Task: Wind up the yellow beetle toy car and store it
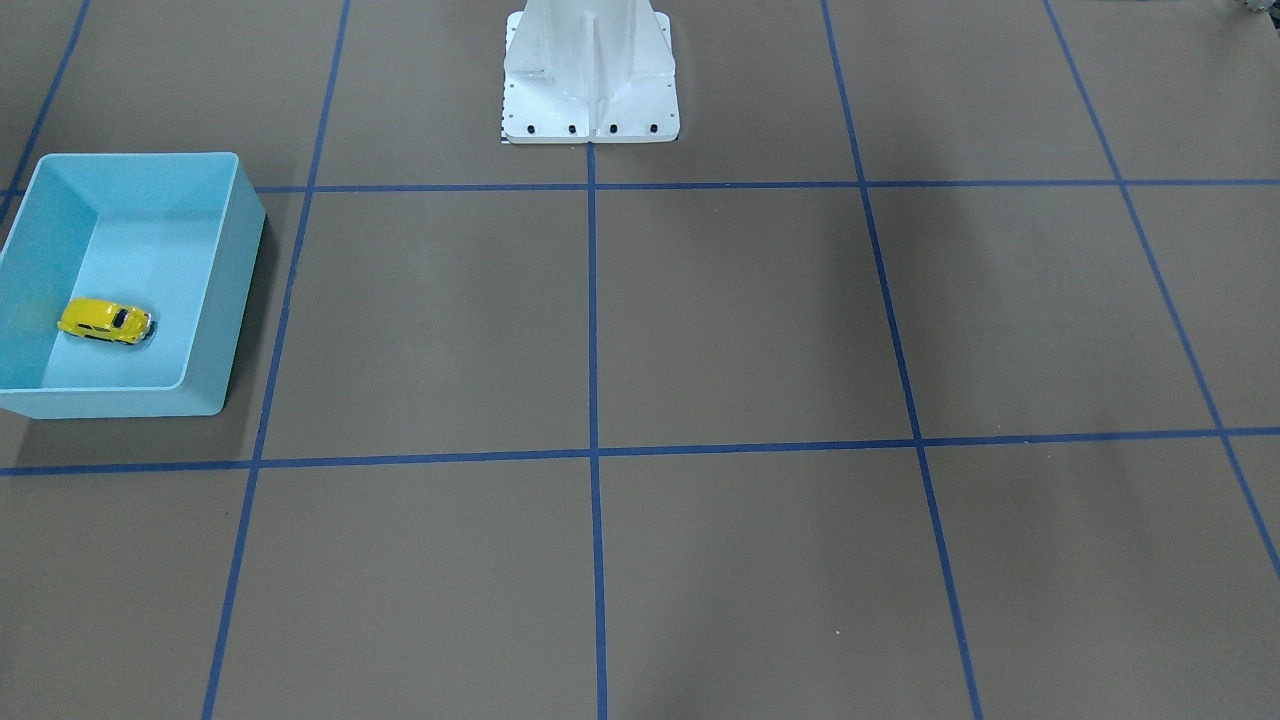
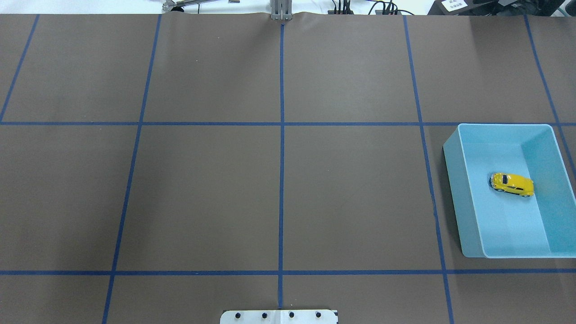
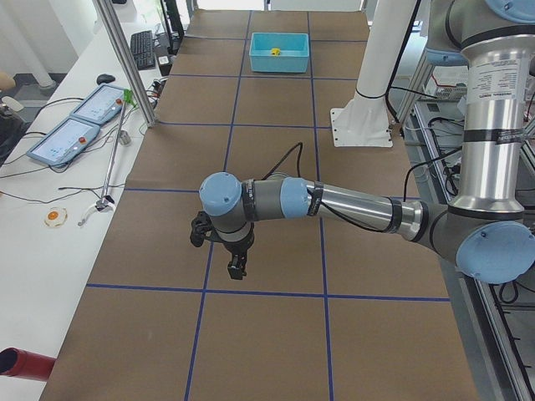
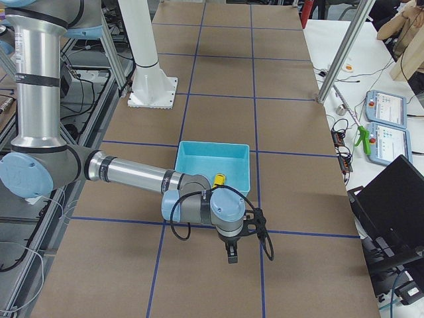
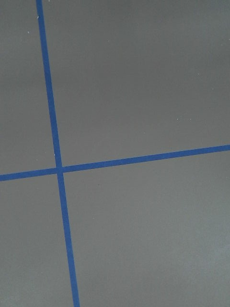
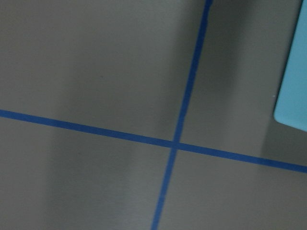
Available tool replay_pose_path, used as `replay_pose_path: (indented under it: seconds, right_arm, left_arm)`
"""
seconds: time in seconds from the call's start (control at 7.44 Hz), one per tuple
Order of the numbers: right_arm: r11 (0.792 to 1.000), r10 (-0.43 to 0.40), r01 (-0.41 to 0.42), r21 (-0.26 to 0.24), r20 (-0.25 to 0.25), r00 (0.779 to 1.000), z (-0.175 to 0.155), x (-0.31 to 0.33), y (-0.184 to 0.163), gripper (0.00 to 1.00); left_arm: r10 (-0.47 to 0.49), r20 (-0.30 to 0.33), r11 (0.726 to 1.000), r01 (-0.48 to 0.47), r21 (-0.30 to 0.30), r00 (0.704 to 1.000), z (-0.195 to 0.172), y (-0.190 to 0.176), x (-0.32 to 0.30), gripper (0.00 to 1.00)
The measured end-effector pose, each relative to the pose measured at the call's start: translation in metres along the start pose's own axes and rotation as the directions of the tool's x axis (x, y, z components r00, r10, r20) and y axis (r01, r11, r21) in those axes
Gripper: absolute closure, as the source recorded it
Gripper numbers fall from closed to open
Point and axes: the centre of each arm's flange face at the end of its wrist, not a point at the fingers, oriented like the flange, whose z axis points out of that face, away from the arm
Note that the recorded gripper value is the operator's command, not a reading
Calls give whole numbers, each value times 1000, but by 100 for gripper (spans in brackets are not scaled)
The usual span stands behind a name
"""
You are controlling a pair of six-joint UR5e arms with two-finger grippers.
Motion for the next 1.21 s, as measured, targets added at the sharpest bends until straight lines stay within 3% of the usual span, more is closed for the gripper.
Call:
replay_pose_path:
  seconds: [0.4,1.21]
  right_arm:
    - [998,49,-50,-27,-48,998,-15,10,-10,0]
    - [999,33,-34,-31,-53,998,-15,4,-16,0]
  left_arm:
    - [3,1,1000,-3,1,1000,-1,0,2,0]
    - [5,2,1000,-5,0,1000,-1,0,2,0]
